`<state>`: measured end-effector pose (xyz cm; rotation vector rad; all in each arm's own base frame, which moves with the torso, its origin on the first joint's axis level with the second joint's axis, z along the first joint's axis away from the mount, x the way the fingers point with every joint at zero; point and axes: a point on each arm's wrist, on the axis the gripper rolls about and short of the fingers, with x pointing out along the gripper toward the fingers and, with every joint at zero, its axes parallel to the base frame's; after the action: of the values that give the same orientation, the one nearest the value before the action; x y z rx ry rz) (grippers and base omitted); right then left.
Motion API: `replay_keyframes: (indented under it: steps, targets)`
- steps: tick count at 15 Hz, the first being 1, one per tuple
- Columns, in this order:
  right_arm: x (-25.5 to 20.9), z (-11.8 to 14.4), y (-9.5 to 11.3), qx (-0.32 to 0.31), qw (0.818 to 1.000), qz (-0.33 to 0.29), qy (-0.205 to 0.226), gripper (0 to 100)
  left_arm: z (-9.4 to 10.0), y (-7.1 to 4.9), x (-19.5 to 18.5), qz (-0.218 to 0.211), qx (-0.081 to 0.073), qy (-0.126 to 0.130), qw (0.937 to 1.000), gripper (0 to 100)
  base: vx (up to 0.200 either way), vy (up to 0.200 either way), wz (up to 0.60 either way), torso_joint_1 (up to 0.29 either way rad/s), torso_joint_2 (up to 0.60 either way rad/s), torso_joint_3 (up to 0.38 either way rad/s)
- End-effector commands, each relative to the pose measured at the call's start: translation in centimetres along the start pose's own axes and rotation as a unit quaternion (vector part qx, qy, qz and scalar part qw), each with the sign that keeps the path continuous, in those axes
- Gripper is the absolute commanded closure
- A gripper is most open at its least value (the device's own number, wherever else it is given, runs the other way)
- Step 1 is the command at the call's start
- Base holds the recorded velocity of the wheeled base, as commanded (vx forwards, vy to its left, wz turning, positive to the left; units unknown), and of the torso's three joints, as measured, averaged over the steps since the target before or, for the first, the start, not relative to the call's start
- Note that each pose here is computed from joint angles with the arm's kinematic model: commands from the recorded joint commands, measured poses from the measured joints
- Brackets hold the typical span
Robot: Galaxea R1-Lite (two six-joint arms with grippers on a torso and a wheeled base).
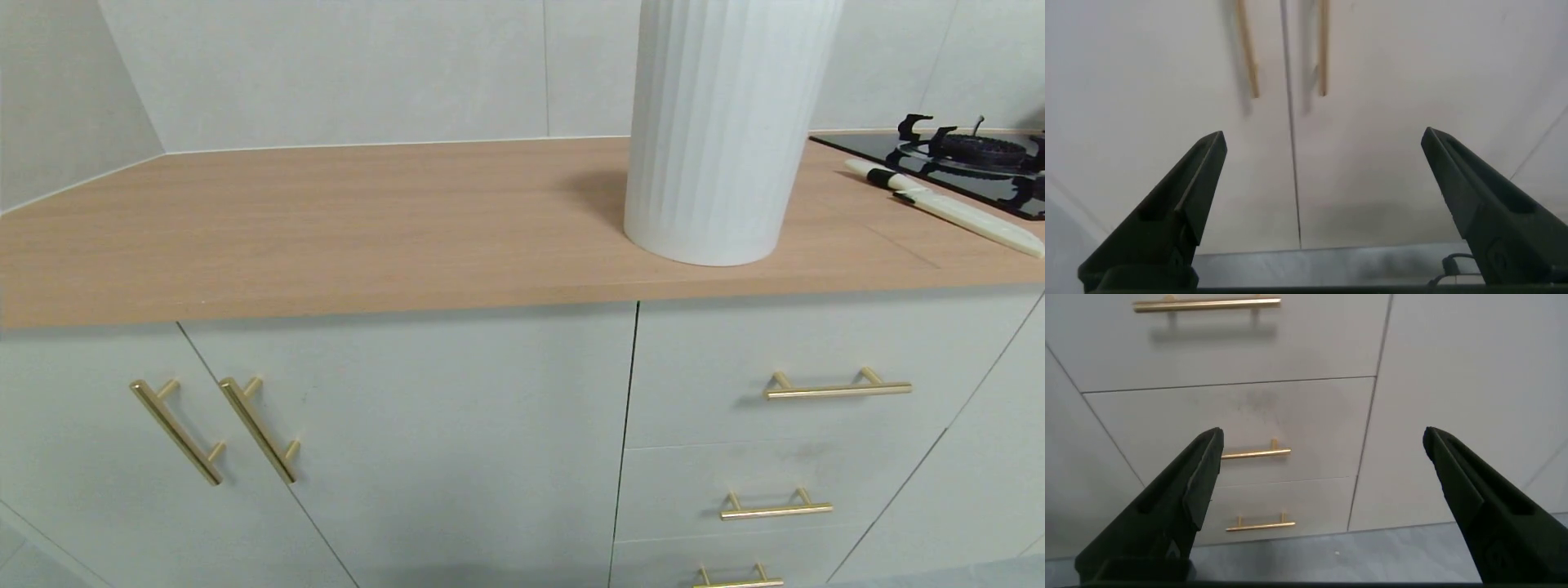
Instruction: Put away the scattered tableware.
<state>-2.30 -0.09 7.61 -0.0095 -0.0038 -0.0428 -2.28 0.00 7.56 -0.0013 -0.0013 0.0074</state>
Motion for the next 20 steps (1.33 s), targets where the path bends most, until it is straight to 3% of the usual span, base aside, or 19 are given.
replay_keyframes:
  steps: [1, 6, 20]
  targets:
    - [0.01, 0.02, 0.00, 0.000, 1.000, 0.000, 0.000, 0, 0.00, 0.00, 0.00, 0.001, 0.000, 0.000, 1.0000, 0, 0.000, 0.000, 0.00, 0.000, 0.00, 0.000]
    - [0.01, 0.02, 0.00, -0.001, 1.000, 0.000, 0.000, 0, 0.00, 0.00, 0.00, 0.000, 0.001, 0.000, 1.0000, 0, 0.000, 0.000, 0.00, 0.000, 0.00, 0.000]
    - [0.02, -0.02, 0.00, -0.001, 1.000, 0.000, 0.001, 0, 0.00, 0.00, 0.00, 0.000, 0.001, 0.000, 1.0000, 0, 0.000, -0.200, 0.00, 0.001, 0.00, 0.002]
